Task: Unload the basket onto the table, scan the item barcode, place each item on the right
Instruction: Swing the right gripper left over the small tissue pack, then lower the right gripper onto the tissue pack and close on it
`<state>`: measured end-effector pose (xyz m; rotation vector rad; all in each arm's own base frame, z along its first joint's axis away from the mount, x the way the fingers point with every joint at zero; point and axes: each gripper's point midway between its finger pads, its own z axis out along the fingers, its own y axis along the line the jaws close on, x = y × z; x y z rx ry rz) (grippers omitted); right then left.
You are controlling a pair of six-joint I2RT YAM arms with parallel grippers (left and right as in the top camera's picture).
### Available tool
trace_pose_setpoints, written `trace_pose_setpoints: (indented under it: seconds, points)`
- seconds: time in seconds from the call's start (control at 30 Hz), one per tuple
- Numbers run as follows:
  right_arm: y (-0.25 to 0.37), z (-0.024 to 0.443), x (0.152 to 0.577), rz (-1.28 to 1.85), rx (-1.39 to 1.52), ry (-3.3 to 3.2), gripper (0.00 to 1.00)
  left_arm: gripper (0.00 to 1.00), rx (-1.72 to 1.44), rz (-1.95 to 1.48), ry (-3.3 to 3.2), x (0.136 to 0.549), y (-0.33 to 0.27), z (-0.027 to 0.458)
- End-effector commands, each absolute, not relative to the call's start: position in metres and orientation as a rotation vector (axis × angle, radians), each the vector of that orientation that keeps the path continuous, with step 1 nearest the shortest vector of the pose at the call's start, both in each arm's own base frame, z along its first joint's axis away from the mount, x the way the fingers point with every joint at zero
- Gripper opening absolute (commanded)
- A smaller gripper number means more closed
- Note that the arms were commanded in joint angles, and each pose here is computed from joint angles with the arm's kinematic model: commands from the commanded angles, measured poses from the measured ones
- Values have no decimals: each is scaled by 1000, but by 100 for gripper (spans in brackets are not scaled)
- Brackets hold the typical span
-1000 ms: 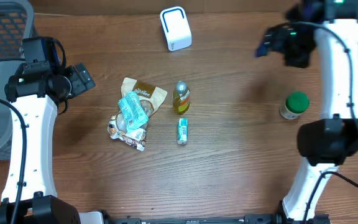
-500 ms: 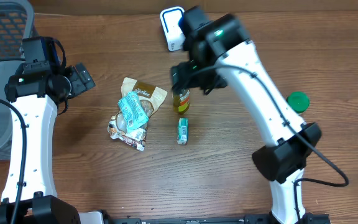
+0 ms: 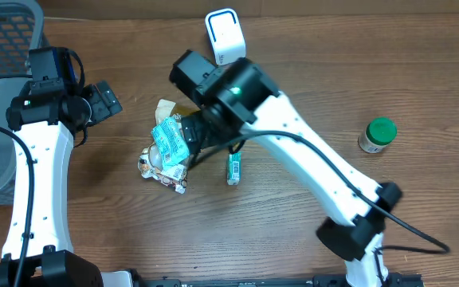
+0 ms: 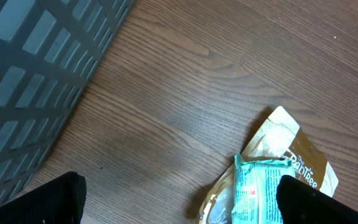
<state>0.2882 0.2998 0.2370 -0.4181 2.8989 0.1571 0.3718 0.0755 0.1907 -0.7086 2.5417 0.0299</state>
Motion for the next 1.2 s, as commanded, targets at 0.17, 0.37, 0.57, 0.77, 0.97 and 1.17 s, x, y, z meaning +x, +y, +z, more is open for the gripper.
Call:
trace_pose_setpoints:
  seconds: [0.17,0.37,0.57,0.77,0.97,1.17]
  points:
    - [227,262,270,-37,-221,2813,100,100,-690,31,2530,373,76,196]
    - [227,175,271,31,-212,3004,100,100,-690,31,2530,373,76,196]
    - [250,105,277,190,-238,2997,100,100,-690,31,2530,373,76,196]
    - [258,70,285,261,-225,2933,100,100,-690,31,2530,373,76,196]
    - [261,45,289,336,13,2906,63,100,-690,31,2530,373,76,196]
    - [263,38,290,366,75,2888,27,100,-690,31,2530,373,76,196]
